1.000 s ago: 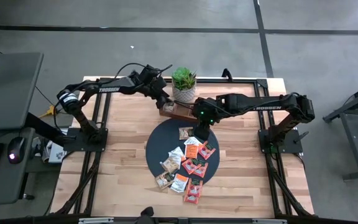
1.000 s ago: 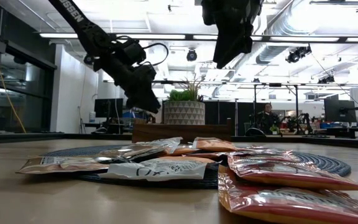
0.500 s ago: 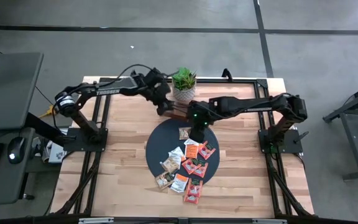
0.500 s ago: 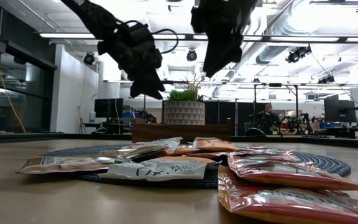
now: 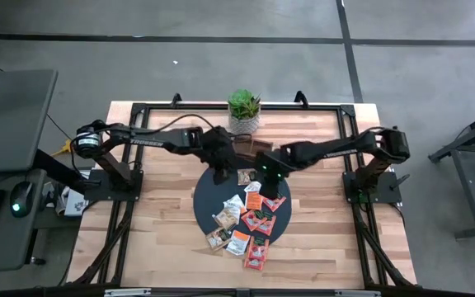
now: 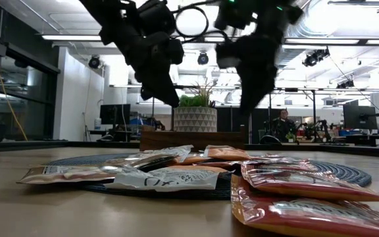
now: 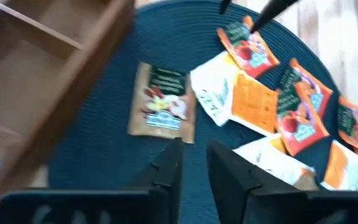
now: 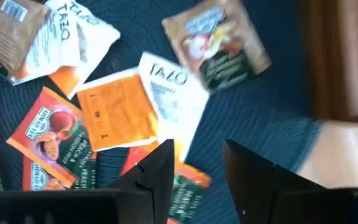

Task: Pick & Place Tea
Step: Put the brown tea bag into the left section of the wooden organizer

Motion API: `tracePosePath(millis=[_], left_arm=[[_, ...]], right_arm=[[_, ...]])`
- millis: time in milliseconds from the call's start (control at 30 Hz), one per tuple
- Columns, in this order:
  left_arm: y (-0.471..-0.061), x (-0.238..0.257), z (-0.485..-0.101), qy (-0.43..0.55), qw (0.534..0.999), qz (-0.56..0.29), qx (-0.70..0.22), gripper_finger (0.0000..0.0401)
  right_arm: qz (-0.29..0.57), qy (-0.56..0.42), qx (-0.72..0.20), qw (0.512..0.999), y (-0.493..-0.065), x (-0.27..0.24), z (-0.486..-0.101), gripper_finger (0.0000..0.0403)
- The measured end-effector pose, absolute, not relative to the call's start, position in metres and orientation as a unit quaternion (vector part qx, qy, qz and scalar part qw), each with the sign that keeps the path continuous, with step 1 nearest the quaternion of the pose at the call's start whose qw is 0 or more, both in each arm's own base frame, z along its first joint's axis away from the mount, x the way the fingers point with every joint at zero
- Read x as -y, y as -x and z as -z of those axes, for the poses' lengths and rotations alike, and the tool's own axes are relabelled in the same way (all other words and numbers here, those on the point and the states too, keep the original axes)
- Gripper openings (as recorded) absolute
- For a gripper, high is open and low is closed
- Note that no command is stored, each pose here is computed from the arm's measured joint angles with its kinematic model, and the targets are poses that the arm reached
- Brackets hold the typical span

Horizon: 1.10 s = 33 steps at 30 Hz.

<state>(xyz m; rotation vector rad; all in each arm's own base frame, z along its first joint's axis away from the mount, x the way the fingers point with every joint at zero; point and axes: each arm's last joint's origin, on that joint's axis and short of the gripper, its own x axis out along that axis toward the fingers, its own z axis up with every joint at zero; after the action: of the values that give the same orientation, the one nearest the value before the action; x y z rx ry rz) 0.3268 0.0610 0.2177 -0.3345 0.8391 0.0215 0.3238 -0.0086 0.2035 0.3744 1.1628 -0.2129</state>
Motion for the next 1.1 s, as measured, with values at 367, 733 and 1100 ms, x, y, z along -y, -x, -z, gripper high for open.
tracePosePath(millis=[367,733,1100], left_arm=[[-0.327,-0.06,-0.205,0.197,0.909,-0.024,-0.366,0.0002],[-0.345,-0.06,-0.181,0.257,0.903,-0.037,-0.343,0.0],[-0.355,-0.052,-0.146,0.325,0.866,-0.049,-0.376,0.0]], right_arm=[[0.079,-0.258,-0.46,0.846,-0.303,-0.014,-0.179,0.0133],[0.151,-0.244,-0.422,0.86,-0.306,-0.01,-0.18,0.0133],[0.261,-0.333,-0.368,0.828,-0.306,-0.005,-0.181,0.0133]])
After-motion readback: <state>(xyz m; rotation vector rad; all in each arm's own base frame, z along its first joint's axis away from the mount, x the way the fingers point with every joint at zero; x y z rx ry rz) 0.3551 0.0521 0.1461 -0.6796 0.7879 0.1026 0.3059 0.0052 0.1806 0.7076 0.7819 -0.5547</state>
